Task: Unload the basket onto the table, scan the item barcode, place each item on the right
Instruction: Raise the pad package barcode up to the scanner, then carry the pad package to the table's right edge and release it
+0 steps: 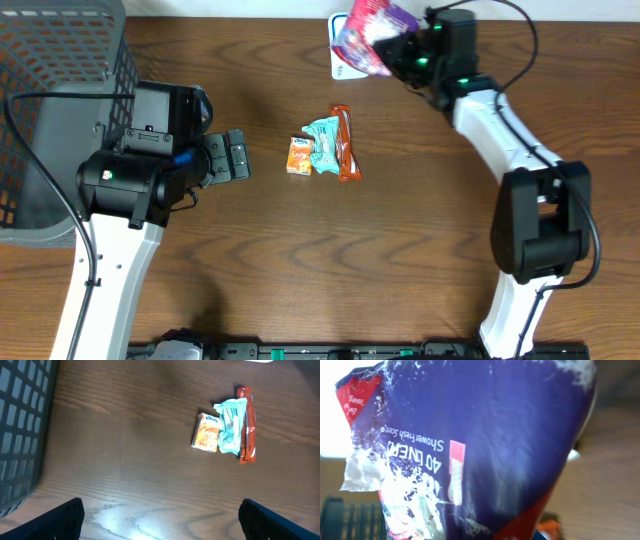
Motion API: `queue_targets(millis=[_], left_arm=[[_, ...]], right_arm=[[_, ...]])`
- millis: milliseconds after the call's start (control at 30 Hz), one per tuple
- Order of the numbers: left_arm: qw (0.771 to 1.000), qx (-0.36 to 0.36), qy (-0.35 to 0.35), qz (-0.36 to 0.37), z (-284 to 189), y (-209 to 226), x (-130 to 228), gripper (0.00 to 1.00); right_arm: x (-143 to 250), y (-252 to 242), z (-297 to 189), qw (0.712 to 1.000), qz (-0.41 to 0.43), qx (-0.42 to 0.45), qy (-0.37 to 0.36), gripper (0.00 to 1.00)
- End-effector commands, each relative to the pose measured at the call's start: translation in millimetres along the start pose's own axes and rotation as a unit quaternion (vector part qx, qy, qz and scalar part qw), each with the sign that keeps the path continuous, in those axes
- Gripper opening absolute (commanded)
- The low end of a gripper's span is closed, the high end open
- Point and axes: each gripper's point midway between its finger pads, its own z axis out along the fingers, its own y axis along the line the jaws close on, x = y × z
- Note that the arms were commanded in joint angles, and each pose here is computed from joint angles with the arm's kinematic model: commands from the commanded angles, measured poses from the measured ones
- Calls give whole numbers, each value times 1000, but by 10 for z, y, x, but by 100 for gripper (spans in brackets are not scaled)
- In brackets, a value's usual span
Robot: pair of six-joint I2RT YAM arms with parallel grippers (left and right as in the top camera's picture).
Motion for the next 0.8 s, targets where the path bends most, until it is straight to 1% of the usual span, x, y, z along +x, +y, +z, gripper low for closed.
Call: queue_targets(millis=[0, 100, 300, 433, 533, 600, 700, 767], left_arm=[[1000, -7, 1, 2, 13, 27, 3, 98], [1000, -7, 1, 2, 13, 27, 3, 98], [1000, -7, 1, 2, 13, 27, 3, 98], [1000, -7, 1, 2, 13, 27, 3, 98], [1000, -7, 1, 2, 13, 27, 3, 98], [1000, -7, 1, 2, 13, 27, 3, 98], [1000, -7, 1, 2, 13, 27, 3, 98], [1000, -7, 1, 2, 13, 27, 3, 98]], right_arm=[[-208, 40, 77, 996, 14, 20, -80, 1], [-236, 67, 162, 995, 14, 5, -98, 1], [-176, -157, 443, 992, 75, -20, -97, 1], [-192, -208, 469, 993, 65, -22, -98, 1], [-337, -102, 377, 993, 44, -39, -102, 1], [-502, -29, 269, 992, 39, -55, -103, 1], [-802, 11, 17, 991, 39, -79, -103, 1], [-1040, -72, -224, 990, 45, -83, -106, 1]])
